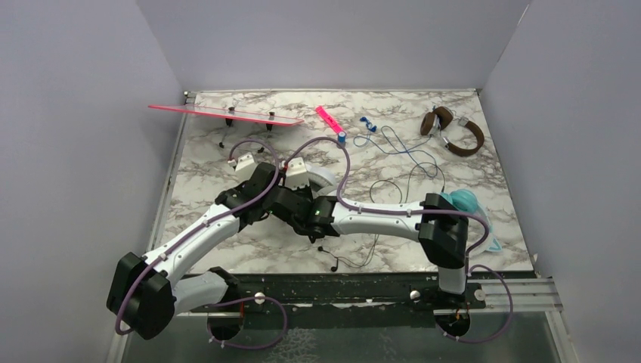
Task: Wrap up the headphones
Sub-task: Wrap the headphones cable around the headphones.
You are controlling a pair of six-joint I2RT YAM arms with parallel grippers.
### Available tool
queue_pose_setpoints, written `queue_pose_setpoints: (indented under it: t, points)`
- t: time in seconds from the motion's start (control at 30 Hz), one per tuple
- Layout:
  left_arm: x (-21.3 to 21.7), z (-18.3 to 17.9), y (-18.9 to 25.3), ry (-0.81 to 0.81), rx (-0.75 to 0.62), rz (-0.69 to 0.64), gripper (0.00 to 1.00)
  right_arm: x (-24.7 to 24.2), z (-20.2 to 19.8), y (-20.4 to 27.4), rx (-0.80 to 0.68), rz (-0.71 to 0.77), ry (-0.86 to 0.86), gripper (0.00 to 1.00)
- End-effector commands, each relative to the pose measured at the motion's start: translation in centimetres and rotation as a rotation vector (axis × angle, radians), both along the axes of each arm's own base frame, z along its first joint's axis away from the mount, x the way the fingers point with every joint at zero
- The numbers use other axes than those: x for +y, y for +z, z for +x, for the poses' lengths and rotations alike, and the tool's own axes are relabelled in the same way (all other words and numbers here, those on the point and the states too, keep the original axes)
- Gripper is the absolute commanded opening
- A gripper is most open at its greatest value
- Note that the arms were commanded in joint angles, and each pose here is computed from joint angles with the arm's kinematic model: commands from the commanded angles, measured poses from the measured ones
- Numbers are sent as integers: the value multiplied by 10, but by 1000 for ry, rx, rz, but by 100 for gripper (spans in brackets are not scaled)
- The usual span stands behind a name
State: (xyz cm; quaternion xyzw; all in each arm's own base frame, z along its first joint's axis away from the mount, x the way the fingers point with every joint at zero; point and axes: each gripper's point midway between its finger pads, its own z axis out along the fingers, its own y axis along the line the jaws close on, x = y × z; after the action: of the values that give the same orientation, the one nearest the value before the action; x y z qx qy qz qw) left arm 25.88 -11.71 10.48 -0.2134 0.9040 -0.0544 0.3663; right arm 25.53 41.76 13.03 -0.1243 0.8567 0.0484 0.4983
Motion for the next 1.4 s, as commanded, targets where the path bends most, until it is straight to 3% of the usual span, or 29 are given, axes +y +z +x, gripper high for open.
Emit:
queue_pose_setpoints:
  t: [0.0,0.4,0.7,0.97,1.17,1.3,1.37]
  points:
    - [-21,-4,23,-22,1,-97,0,-38,6,-40,7,-287,-7,2]
    - [-21,-13,27,46,75,-128,0,-42,13,-35,23,-137,-48,0]
    - [-21,-14,29,90,78,-156,0,-58,21,-47,22,-252,-167,1]
    - [-19,-15,32,116,84,-163,0,-52,25,-44,13,-206,-136,1]
    - [-18,-13,37,116,58,-165,0,-51,26,-55,39,-261,-140,14]
    - [-17,-13,36,114,59,-160,0,-38,27,-49,36,-248,-69,32]
    - [-16,-14,35,115,62,-157,0,-36,27,-49,37,-253,-52,33]
